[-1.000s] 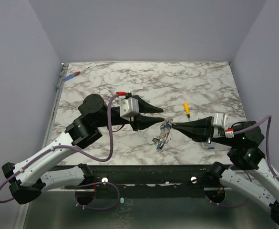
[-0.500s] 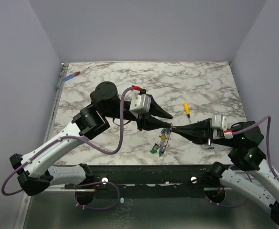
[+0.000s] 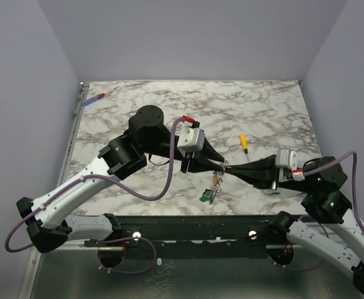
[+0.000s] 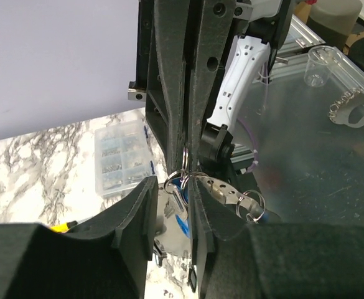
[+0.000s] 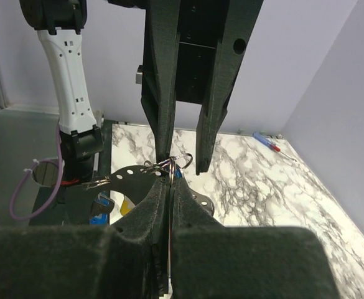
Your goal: Put the keys on the keyring
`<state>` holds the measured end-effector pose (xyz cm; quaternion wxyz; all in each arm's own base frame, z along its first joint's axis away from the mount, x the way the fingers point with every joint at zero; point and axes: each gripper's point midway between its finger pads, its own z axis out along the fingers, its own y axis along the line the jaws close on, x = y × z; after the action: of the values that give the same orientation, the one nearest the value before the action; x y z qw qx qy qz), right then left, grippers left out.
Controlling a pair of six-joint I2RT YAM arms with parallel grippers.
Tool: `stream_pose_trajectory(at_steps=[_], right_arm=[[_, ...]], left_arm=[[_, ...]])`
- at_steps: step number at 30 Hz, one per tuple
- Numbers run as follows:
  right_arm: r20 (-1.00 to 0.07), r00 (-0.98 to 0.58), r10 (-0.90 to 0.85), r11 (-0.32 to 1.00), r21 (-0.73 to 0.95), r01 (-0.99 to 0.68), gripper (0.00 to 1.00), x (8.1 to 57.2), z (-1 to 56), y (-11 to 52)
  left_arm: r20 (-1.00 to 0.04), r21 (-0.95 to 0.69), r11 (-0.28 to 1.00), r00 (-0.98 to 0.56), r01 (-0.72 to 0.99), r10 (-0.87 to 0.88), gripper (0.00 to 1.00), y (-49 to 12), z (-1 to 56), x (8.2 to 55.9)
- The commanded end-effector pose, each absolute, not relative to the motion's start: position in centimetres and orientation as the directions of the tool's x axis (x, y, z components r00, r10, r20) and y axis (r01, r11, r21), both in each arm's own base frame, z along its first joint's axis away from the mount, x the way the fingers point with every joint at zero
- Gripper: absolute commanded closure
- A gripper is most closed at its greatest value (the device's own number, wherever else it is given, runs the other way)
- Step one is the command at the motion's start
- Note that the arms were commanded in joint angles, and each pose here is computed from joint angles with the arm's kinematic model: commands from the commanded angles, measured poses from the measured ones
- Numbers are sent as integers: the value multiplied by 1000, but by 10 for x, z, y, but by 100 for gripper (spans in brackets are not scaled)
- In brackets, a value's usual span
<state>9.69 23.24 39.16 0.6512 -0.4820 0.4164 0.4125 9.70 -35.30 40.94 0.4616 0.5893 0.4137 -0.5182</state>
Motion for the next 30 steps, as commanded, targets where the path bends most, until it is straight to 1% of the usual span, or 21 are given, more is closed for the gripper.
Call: stream_pose_trajectory(at_steps=[1, 4, 7, 11, 17, 21, 23, 24, 26, 29, 30], right_arm=[[-919, 359, 160, 186, -330, -926, 99, 87, 411, 226], [-921, 358, 153, 181, -330, -927, 99, 87, 410, 227], [-920, 361, 154, 186, -332, -925, 99, 87, 410, 227], [-910, 379, 166, 228, -339, -913, 99, 92, 416, 224], [-892, 411, 186, 328, -338, -882, 99, 105, 427, 217], [-877, 430, 215, 340, -346, -874, 99, 105, 435, 216], [-874, 433, 220, 335, -349, -875, 99, 104, 436, 217], [-874, 433, 220, 336, -349, -875, 99, 104, 437, 216], [-874, 433, 220, 334, -350, -875, 99, 103, 437, 216], [-881, 425, 208, 326, -347, -879, 99, 102, 433, 216], [-883, 422, 206, 321, -347, -881, 99, 101, 432, 216]], left_arm=[[-987, 158, -206, 163, 966, 10, 71, -353, 418, 104], [-986, 159, -210, 165, 965, 11, 80, -354, 418, 104], [-986, 157, -209, 164, 965, 14, 100, -354, 418, 105], [-986, 158, -189, 164, 969, 19, 100, -353, 416, 107], [-990, 130, -146, 137, 981, 40, 100, -350, 408, 111], [-993, 77, -108, 86, 991, 78, 100, -350, 390, 116], [-994, 49, -68, 55, 996, 99, 100, -350, 382, 122], [-993, 41, -42, 45, 998, 106, 96, -348, 379, 125], [-993, 36, 3, 35, 999, 116, 81, -344, 374, 130], [-994, 50, 38, 46, 998, 104, 55, -337, 379, 131], [-994, 58, 49, 53, 997, 95, 50, -335, 384, 132]])
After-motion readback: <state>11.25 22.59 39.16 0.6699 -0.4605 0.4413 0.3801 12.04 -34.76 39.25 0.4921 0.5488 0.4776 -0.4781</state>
